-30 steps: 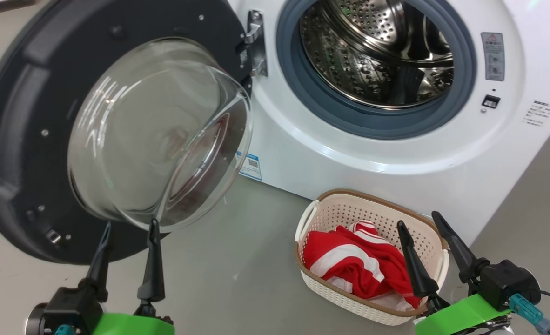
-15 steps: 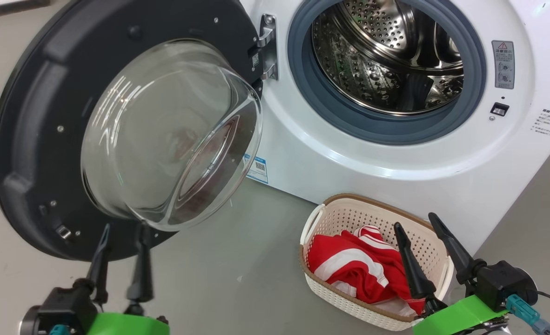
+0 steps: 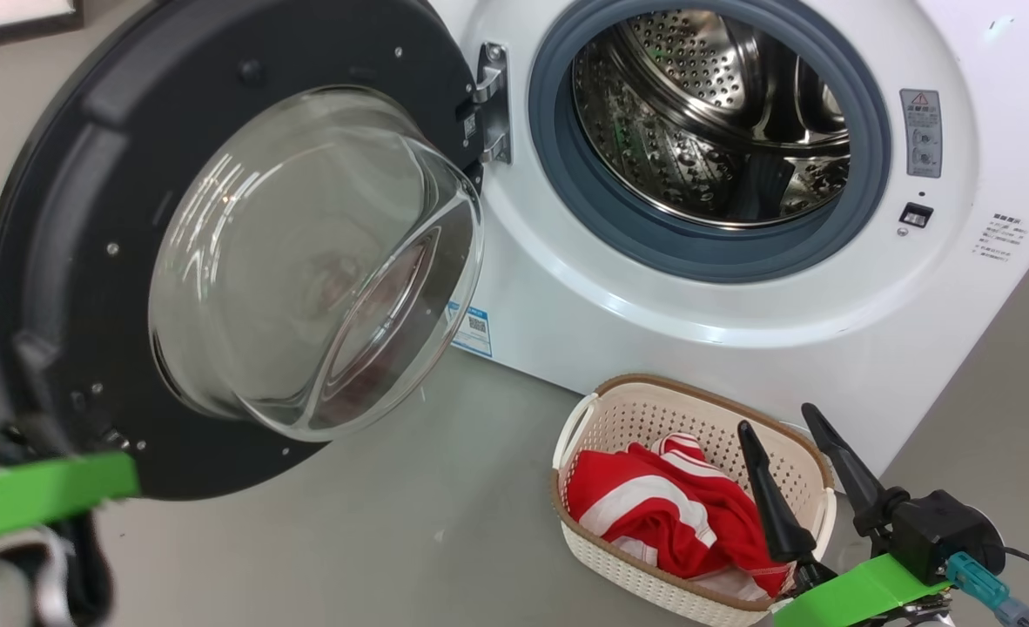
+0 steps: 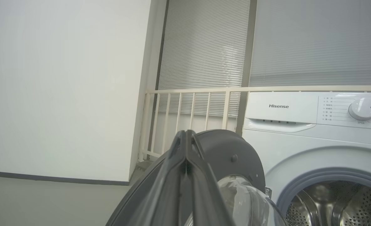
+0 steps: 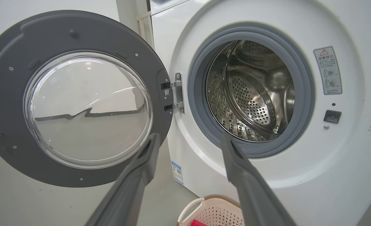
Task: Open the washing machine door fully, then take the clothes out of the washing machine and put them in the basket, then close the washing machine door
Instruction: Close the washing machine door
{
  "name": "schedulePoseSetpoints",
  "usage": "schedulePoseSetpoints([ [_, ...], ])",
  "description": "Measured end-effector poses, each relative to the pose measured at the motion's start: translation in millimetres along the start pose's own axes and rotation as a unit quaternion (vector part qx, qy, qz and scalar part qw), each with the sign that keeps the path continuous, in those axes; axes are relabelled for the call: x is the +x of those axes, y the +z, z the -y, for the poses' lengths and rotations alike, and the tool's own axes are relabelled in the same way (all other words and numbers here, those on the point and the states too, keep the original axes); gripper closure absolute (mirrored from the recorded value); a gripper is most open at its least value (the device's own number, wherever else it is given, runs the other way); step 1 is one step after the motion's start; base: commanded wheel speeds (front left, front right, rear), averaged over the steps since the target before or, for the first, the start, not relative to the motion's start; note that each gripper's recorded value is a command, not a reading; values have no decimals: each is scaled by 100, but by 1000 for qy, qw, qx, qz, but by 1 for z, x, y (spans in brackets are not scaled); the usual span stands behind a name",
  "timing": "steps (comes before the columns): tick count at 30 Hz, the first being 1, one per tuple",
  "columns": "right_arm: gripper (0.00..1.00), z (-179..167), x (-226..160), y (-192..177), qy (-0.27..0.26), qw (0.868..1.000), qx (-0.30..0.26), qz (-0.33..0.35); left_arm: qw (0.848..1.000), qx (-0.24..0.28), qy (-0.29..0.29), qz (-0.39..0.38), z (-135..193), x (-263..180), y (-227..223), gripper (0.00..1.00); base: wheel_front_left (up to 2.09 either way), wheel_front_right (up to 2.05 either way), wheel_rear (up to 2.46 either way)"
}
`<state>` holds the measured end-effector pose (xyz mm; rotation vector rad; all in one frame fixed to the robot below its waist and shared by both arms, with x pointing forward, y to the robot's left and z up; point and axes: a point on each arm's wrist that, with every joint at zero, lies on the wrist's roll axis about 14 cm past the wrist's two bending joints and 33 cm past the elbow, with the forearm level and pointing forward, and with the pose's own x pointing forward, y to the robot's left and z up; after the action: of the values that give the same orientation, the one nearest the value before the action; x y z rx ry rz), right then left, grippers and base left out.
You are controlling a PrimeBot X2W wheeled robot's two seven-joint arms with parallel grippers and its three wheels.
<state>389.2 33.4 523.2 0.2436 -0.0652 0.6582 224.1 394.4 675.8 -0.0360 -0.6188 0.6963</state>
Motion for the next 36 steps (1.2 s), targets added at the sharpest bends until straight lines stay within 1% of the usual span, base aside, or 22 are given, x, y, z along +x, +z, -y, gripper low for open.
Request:
schedulePoseSetpoints([
  [1, 0, 0, 0, 0, 0, 1000, 0, 0, 1000, 0, 0, 0, 0, 0, 0, 100, 0, 0, 0],
  [5, 0, 3, -2, 6, -6, 1000, -2, 7, 997, -58, 34, 33, -23, 25, 18, 100, 0, 0, 0],
  [8, 0, 4, -5, 8, -10, 1000, -5, 9, 994, -88, 61, 35, -45, 43, 18, 100, 0, 0, 0],
  [9, 0, 6, -7, 10, -14, 1000, -7, 11, 989, -115, 84, 28, -60, 52, 12, 100, 0, 0, 0],
  [10, 0, 7, -8, 11, -16, 1000, -8, 12, 987, -128, 98, 19, -67, 56, 7, 100, 0, 0, 0],
  [14, 0, 10, -11, 13, -22, 1000, -9, 14, 973, -186, 136, -32, -83, 70, -19, 100, 0, 0, 0],
  [17, 0, 11, -13, 14, -25, 1000, -10, 16, 951, -255, 159, -76, -85, 80, -38, 100, 0, 0, 0],
  [20, 0, 13, -16, 13, -29, 999, -10, 13, 931, -297, 173, -119, -87, 88, -51, 100, 0, 0, 0],
  [23, 0, 15, -17, 12, -31, 999, -11, 12, 912, -323, 188, -170, -87, 90, -67, 100, 0, 0, 0],
  [27, 0, 17, -18, 11, -34, 999, -10, 11, 890, -330, 192, -249, -79, 81, -95, 100, 0, 0, 0],
  [30, 0, 18, -19, 10, -36, 999, -9, 10, 866, -350, 193, -301, -68, 70, -115, 100, 0, 0, 0],
  [36, 0, 20, -20, 10, -38, 999, -13, 10, 808, -441, 176, -348, -40, 67, -127, 100, 0, 0, 0],
])
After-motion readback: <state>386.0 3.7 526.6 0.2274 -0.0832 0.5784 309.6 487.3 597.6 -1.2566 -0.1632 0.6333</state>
